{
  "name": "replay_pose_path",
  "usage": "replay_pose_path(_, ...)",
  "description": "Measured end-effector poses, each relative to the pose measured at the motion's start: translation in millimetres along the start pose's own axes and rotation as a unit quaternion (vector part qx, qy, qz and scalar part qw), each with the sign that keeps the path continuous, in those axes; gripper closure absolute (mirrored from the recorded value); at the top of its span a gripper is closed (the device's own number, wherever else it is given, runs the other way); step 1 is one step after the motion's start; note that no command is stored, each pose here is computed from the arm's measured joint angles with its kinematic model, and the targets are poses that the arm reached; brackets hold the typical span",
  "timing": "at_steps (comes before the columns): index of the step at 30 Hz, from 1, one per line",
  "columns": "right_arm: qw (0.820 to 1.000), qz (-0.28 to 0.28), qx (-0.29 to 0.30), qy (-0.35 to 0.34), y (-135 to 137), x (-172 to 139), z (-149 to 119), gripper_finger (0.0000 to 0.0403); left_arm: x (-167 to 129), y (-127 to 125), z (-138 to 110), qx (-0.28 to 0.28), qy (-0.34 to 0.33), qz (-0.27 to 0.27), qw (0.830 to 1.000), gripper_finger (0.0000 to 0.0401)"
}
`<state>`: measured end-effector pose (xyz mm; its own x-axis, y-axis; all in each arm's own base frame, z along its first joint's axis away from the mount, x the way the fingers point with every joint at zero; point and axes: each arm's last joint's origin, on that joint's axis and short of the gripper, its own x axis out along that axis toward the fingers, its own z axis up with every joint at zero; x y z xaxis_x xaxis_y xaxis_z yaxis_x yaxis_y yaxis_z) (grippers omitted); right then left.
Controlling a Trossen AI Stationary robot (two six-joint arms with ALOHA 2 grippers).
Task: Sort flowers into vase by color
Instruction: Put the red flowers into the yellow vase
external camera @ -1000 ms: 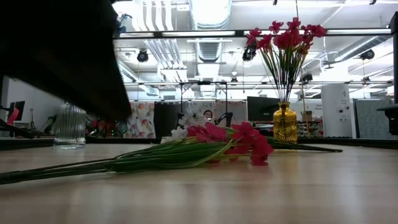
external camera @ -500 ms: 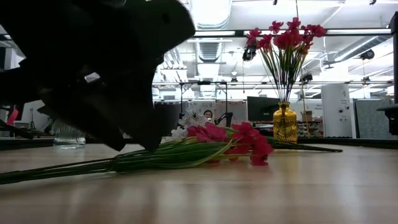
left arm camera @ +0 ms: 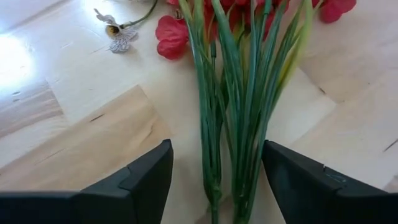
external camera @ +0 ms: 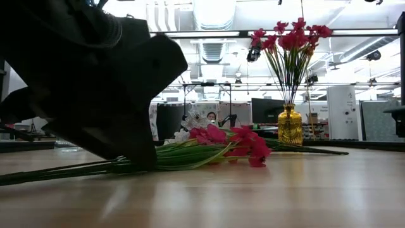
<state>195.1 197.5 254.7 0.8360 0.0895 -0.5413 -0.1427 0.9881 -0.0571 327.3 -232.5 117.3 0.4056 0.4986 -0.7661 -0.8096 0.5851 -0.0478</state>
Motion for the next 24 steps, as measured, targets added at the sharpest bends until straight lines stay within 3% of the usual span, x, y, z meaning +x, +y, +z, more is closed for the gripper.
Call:
replay_pose_path(6,1.0,-0.006,-0.002,0.001,-3.1,2.0,1.0,0.0053,5.2,2.5,1.8,0.006,0.0,0.007,1.0,0.0196)
replay_pose_path(24,1.0,-0.005,-0.003,0.001,-3.1,2.1,0.9,0.0053,10.4,9.7,-1.2,0.002,-0.005,0.02,1.0,0.0388)
